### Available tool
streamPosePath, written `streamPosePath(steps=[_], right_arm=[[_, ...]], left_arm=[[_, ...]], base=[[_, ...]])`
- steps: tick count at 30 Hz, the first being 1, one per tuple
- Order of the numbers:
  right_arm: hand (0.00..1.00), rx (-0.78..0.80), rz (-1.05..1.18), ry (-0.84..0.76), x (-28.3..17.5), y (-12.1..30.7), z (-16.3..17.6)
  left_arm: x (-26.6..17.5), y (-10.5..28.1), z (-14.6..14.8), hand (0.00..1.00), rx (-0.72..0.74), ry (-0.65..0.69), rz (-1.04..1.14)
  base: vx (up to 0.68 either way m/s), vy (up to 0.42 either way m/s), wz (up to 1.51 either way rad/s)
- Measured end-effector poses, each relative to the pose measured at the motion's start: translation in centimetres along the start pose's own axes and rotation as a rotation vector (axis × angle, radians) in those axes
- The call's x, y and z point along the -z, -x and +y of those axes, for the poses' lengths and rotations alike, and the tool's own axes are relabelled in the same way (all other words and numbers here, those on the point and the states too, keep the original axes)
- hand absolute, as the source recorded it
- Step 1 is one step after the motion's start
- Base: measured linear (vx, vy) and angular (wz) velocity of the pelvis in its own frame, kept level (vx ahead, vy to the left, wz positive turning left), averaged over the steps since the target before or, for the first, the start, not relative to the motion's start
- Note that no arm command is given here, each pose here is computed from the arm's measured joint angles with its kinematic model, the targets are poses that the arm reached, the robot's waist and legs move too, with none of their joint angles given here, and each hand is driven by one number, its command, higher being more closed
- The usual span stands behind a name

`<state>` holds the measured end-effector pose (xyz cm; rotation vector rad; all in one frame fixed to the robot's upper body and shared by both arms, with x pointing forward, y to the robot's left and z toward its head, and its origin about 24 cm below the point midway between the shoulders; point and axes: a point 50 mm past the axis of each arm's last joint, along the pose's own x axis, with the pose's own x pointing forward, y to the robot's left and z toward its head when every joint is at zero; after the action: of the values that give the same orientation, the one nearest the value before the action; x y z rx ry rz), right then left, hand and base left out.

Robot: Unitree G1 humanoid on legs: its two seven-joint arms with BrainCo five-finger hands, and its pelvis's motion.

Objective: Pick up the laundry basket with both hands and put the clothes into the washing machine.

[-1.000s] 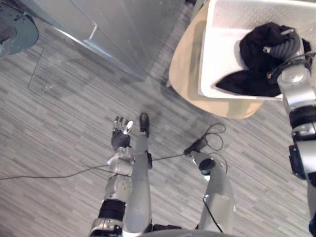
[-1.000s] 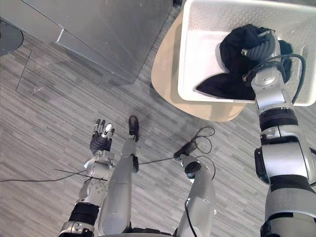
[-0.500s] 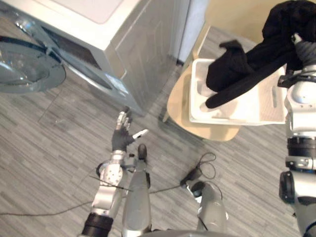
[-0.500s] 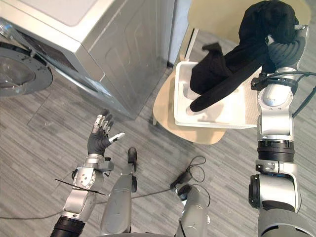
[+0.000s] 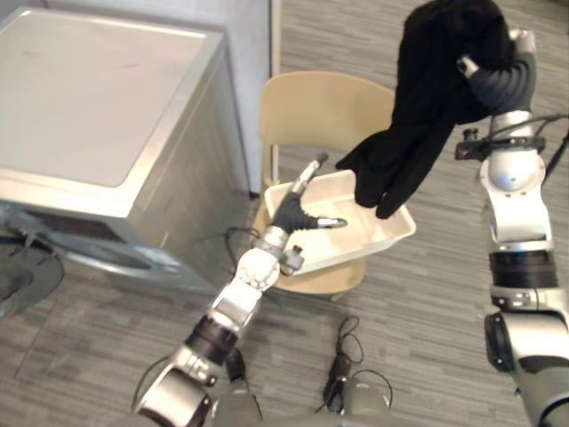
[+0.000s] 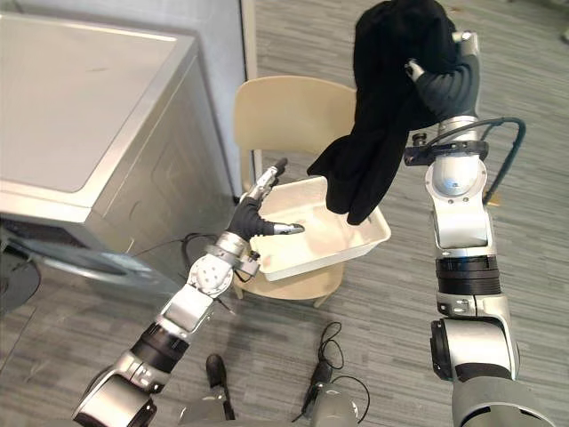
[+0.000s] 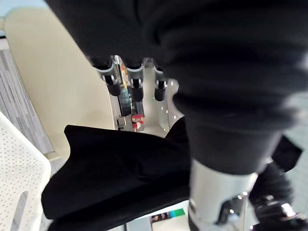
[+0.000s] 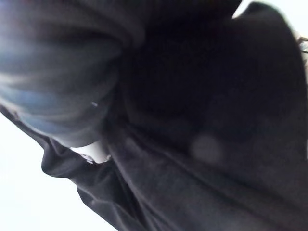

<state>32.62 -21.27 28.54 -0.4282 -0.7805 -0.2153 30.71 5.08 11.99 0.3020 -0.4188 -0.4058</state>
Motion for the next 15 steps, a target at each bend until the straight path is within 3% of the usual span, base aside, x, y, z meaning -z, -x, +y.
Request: streamPosePath(steps=[5, 15], right_arm=[[1.00, -0.104, -0.030, -0.082, -0.8, 0.4, 1.7], [1.00, -0.278, 0.022, -0.231, -0.2, 2.0, 4.9]], left_arm=[[0.6, -2.3, 0.3, 0.00, 0.013, -0.066, 0.065], [1.1, -4.1, 0.4, 0.00, 0.018, 0.006, 0.141]], base=[[-0.01, 0.011, -0.15], [-0.02, 0.022, -0.06]])
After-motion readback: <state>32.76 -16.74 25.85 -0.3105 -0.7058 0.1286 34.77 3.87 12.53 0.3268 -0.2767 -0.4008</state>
